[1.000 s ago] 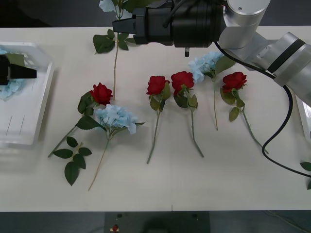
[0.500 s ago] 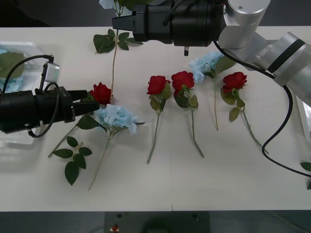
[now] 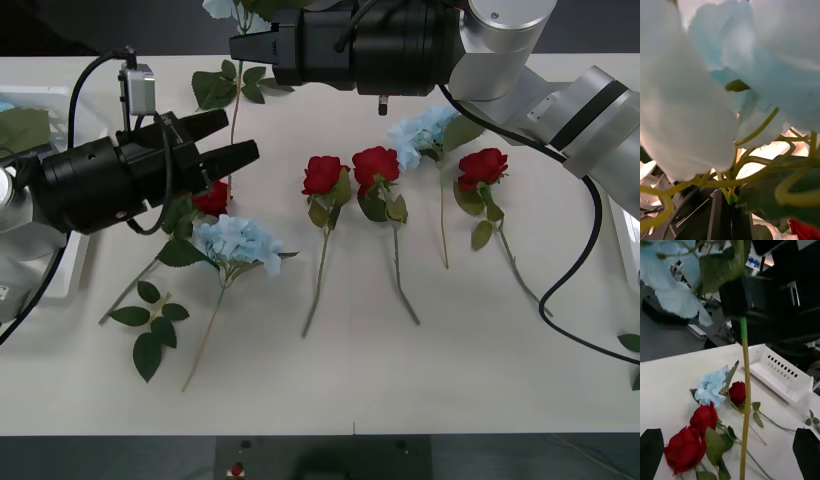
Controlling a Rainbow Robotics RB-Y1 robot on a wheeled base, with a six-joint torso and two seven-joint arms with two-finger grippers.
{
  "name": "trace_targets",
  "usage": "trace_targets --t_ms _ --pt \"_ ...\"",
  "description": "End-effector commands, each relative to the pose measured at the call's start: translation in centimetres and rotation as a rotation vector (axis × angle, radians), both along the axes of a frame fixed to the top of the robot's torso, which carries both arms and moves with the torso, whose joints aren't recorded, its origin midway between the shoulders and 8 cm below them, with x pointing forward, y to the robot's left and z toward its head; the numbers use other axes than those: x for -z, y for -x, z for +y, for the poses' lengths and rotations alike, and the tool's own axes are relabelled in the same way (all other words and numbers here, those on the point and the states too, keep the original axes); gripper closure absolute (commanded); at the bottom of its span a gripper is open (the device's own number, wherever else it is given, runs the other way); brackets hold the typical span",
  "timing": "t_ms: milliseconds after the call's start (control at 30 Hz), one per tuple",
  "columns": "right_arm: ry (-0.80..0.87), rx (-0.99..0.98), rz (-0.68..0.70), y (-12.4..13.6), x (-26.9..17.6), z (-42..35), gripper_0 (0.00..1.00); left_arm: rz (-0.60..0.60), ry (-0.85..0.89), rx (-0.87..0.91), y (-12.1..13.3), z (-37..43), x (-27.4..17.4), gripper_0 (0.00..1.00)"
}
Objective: Put the red flowers into the right box and the blue flowers into the left box
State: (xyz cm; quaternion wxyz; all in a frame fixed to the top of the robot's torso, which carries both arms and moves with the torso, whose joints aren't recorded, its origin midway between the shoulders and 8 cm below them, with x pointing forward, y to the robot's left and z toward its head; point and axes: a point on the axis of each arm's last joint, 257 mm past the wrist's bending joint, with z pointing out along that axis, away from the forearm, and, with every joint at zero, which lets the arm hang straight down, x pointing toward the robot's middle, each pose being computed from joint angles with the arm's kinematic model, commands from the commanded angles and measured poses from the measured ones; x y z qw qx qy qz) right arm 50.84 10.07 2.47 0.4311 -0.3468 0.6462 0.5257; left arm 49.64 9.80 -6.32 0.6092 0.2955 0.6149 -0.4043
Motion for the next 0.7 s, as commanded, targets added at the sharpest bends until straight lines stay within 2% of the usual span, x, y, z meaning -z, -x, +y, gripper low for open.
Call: trace_targets --t_ms 33,67,100,133,167,200,700 --pt "-0.030 -0.037 -0.005 1.5 -2.7 1.1 1.00 -0.072 -0.015 -0.036 -1.3 -0.6 -2.1 0.22" --pt "-0.030 -0.036 -0.004 1.5 -2.7 1.0 1.00 -0.074 -0.022 -0.040 -1.4 -0.6 -2.0 0.35" --pt "-0.031 -0.033 -0.006 1.4 -2.7 1.0 1.00 -0.073 -0.032 -0.045 -1.6 -0.8 -1.7 0.53" --pt "-0.031 -0.033 -0.006 1.4 -2.7 1.0 1.00 -0.071 -0.037 -0.047 -1.6 -0.9 -1.6 0.77" --pt "-0.031 -0.033 -0.006 1.4 -2.7 1.0 1.00 -0.068 -0.044 -0.051 -1.7 -0.9 -1.3 0.94" --pt "-0.032 -0.035 -0.004 1.5 -2.7 1.1 1.00 -0.067 -0.051 -0.054 -1.8 -0.9 -1.2 1.00" --pt "-0.028 -0.034 -0.013 1.6 -3.1 0.6 1.00 -0.017 -0.043 -0.055 -2.0 -1.0 -0.5 1.00"
